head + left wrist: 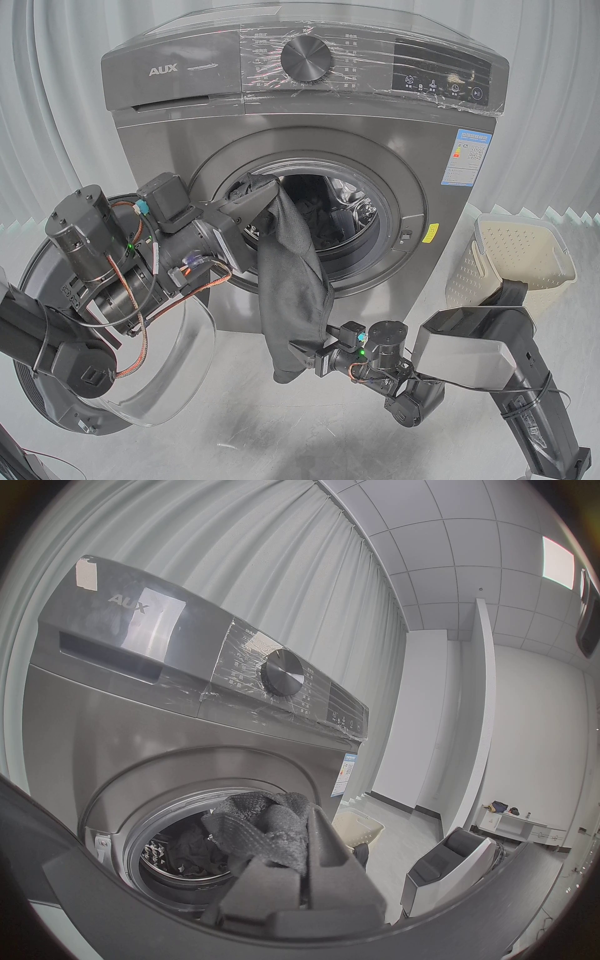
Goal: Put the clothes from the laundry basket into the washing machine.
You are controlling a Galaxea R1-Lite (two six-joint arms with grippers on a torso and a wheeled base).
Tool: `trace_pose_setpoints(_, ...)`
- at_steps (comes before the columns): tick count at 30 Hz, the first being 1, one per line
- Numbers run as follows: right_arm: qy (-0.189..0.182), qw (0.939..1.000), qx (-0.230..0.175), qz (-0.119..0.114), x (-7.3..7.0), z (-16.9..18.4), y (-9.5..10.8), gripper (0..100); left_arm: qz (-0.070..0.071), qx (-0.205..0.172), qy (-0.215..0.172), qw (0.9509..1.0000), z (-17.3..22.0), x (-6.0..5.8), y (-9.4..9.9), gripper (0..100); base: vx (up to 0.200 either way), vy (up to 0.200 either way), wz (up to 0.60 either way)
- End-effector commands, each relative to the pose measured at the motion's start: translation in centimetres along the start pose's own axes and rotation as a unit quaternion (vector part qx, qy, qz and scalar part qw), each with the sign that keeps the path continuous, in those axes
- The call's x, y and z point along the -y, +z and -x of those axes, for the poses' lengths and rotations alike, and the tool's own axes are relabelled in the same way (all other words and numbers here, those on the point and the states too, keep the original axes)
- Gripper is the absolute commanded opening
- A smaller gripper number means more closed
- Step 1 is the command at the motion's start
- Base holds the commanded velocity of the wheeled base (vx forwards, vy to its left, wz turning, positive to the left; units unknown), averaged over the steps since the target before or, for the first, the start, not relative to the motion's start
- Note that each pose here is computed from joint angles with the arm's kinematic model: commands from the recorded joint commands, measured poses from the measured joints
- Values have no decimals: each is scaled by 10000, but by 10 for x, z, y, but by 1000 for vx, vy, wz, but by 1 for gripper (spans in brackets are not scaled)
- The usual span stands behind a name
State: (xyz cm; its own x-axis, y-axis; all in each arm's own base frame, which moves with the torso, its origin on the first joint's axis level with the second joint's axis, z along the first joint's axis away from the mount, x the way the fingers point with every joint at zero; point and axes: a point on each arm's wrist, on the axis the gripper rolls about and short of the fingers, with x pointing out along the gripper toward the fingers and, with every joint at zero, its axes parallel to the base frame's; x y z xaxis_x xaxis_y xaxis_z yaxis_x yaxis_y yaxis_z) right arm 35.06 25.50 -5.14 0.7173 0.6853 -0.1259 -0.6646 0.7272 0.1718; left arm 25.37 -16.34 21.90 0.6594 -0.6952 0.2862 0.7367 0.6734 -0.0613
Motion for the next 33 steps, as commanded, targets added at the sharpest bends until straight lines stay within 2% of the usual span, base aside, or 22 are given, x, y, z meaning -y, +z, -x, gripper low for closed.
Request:
trace_pose_setpoints(1,-12,10000,41,2,2,-2,0,0,-4,20,-2,10000,0,0,1,0,0,0,0)
trace_pose_setpoints(8,-60,9997,226,28,5,2,5,0,-8,-21,55,10000,2,-3,-1,0,0,0,0)
trace_pose_setpoints(11,-221,9996,143,106,13,14,11,0,-1,-41,80,10000,3,-4,-2,0,0,0,0)
trace_pose_setpoints(15,-332,9994,14,132,15,36,25,0,-22,-112,239,9996,8,-13,-5,0,0,0,0)
trace_pose_setpoints(17,-427,9988,-187,117,14,61,35,0,-48,-170,374,9991,12,-21,-8,0,0,0,0)
trace_pose_setpoints(22,-437,9980,-431,177,7,101,51,0,-57,-285,601,9978,22,-32,-11,0,0,0,0)
trace_pose_setpoints(26,-380,9982,-420,179,5,116,62,0,-35,-435,737,9963,32,-37,-18,0,0,0,0)
trace_pose_setpoints(27,-364,9983,-376,246,6,123,69,0,-17,-484,767,9959,36,-38,-22,0,0,0,0)
trace_pose_setpoints(33,-418,9985,-120,346,9,137,89,0,-63,-412,921,9949,47,-45,-25,0,0,0,0)
